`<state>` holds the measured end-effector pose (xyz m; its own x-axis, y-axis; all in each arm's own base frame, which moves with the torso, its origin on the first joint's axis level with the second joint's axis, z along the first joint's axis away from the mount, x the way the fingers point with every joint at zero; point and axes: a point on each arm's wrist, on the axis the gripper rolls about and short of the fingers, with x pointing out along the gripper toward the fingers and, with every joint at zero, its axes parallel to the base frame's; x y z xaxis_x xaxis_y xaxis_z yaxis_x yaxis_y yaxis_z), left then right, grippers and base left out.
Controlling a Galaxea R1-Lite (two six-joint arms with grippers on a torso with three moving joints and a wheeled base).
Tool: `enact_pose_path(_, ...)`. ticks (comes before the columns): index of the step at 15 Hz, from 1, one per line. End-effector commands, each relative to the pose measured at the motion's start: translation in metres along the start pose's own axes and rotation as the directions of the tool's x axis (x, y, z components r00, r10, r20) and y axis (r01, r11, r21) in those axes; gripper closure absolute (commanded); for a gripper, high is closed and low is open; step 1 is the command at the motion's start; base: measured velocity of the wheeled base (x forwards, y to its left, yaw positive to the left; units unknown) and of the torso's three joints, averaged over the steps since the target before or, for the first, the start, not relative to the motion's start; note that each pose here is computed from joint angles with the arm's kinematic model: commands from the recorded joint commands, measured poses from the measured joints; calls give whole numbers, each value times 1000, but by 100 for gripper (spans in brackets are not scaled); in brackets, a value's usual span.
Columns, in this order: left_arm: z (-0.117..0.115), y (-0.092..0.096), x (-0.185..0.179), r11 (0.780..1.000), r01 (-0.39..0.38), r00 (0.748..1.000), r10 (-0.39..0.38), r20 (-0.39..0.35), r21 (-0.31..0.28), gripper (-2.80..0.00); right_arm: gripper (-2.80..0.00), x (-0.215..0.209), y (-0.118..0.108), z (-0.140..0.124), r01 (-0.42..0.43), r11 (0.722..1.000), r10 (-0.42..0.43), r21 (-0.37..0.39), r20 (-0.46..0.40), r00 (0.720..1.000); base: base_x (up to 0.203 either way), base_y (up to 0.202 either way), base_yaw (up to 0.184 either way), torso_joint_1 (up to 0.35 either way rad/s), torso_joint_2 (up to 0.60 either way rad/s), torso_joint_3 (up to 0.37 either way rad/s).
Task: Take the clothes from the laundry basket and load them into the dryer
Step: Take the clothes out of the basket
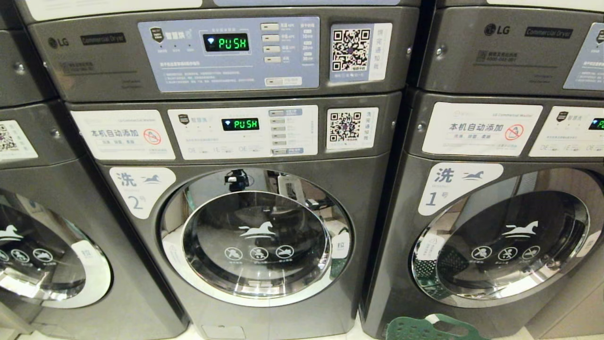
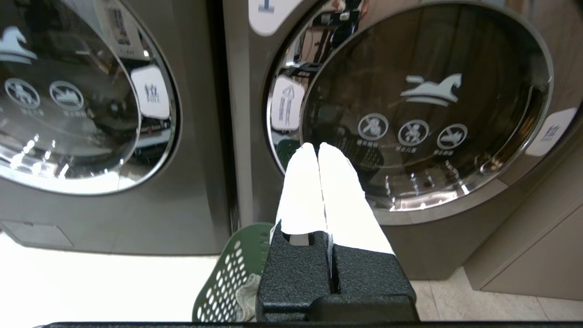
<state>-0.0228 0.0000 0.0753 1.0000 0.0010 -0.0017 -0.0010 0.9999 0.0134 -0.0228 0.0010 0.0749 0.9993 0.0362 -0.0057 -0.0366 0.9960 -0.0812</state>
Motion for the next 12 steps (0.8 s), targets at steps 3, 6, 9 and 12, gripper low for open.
enact_pose_path(3,0,0,0,1000,0,1000,0,-2,0,0,0,0,0,0,-1,1000,1,-6,0,1000,0,0,0,-163,474,309)
enact_pose_path(6,0,0,0,1000,0,1000,0,-1,0,0,0,0,0,0,-3,1000,3,-10,0,1000,0,0,0,-141,458,315)
enact_pose_path(9,0,0,0,1000,0,1000,0,-1,0,0,0,0,0,0,-1,1000,1,-4,-2,1000,0,0,0,-117,456,331)
enact_pose_path(12,0,0,0,1000,0,1000,0,-1,0,0,0,0,0,0,1,1000,-1,-4,-2,1000,0,0,0,-73,384,311)
